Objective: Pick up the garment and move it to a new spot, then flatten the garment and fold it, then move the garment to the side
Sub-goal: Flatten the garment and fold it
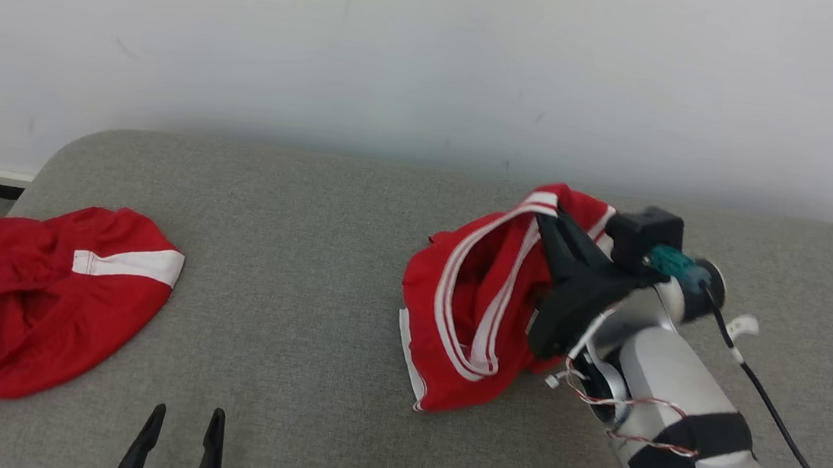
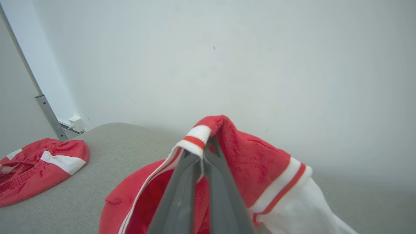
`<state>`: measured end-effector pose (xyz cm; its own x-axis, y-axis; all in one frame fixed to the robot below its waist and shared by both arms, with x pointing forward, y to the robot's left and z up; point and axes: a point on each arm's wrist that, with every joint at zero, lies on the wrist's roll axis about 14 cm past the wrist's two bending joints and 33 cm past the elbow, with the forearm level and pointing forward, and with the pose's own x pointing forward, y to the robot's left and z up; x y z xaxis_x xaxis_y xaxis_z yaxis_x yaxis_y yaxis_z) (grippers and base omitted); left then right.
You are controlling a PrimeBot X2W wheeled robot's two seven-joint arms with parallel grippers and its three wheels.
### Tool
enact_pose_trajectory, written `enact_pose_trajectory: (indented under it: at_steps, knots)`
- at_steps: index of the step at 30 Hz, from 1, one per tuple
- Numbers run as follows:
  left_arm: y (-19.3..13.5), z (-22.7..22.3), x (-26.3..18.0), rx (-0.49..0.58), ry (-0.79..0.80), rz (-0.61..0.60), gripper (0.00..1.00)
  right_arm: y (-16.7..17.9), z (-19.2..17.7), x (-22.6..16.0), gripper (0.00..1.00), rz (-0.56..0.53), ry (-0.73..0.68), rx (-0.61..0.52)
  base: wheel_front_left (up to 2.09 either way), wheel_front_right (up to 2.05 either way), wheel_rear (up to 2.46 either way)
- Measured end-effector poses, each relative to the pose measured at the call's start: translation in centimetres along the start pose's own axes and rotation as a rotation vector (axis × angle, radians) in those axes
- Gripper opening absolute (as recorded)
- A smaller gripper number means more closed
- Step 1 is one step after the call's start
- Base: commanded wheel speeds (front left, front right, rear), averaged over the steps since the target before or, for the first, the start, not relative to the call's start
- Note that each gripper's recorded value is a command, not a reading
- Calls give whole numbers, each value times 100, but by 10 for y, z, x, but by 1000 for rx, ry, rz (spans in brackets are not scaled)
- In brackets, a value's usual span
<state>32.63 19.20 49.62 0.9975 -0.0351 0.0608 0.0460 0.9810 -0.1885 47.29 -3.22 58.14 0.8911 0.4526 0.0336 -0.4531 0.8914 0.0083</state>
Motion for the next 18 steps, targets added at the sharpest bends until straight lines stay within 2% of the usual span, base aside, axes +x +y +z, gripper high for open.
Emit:
enact_pose_trajectory:
  at_steps: [4, 12, 13, 18]
  knots:
    - [-2, 2, 2, 0, -6, -7, 100, 38, 50, 15, 0, 129, -85, -39, 0, 0, 0]
    - [-3, 2, 5, 1, -5, -10, 100, 109, 148, 29, 0, 372, -285, -27, 0, 0, 0]
    - [-2, 1, 5, 1, -3, -7, 100, 117, 176, 29, 0, 400, -358, -45, 0, 0, 0]
    - [-2, 0, 5, 2, 0, -5, 100, 109, 234, 30, 0, 389, -534, -27, 0, 0, 0]
